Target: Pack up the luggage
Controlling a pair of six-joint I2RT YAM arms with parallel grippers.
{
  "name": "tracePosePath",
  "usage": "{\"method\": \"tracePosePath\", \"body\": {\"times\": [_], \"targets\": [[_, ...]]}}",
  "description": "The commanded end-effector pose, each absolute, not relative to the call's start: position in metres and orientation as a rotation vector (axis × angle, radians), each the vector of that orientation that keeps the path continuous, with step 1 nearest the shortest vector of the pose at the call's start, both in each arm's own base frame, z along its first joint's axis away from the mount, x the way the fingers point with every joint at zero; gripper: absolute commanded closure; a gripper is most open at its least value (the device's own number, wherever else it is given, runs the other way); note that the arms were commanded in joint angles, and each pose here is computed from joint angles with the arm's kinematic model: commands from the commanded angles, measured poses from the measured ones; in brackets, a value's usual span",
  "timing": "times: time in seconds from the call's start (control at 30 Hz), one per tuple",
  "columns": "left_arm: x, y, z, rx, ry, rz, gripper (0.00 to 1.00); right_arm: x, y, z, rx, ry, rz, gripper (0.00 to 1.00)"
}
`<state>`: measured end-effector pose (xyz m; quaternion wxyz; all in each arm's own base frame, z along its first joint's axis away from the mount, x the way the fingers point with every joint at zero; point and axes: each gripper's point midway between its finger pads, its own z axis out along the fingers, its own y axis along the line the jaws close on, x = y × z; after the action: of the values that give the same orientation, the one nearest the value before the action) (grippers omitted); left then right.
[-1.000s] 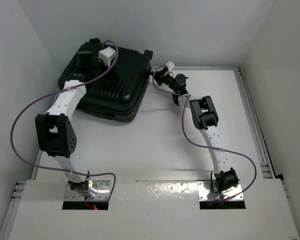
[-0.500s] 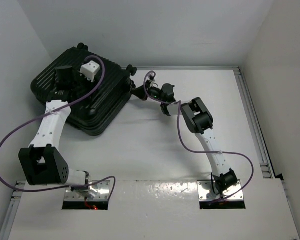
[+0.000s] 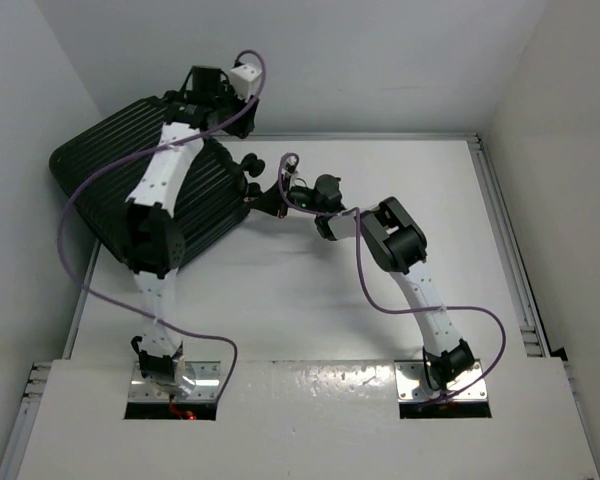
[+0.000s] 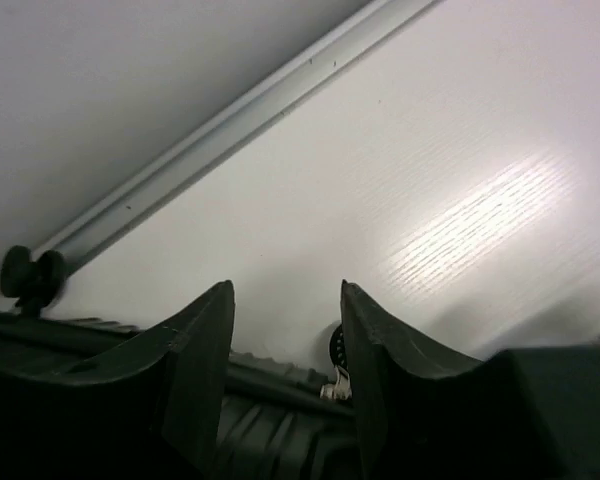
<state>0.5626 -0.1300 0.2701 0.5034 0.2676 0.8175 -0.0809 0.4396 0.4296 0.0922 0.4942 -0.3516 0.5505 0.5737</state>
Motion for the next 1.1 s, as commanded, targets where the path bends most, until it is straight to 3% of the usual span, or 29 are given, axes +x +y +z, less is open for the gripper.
{"method": "tracePosePath", "body": {"times": [0.0,0.13,0.27,0.43,0.7,0.9,1.07], "targets": [[0.566,-0.135,0.224,0.659,2.157,-0.104,0.49,0.449,0.414,0.170,-0.864,1.073,1.279,1.00],[0.545,-0.126,0.181,0.784,2.280,-0.009,0.61,0.470,0.404,0.163,-0.811,1.131,1.241,1.00],[0.512,-0.115,0.163,0.887,2.384,-0.095,0.73,0.492,0.395,0.156,-0.745,1.183,1.206,1.00],[0.455,-0.107,0.144,1.140,2.447,-0.423,0.78,0.527,0.385,0.131,-0.643,1.313,1.162,1.00],[0.387,-0.095,0.119,1.370,2.476,-0.540,0.87,0.549,0.371,0.113,-0.565,1.384,1.120,1.00],[0.379,-0.096,0.111,1.371,2.499,-0.576,0.90,0.578,0.363,0.076,-0.530,1.438,1.049,1.00],[0.371,-0.099,0.108,1.367,2.506,-0.621,0.91,0.595,0.369,0.082,-0.518,1.390,1.037,1.00]]}}
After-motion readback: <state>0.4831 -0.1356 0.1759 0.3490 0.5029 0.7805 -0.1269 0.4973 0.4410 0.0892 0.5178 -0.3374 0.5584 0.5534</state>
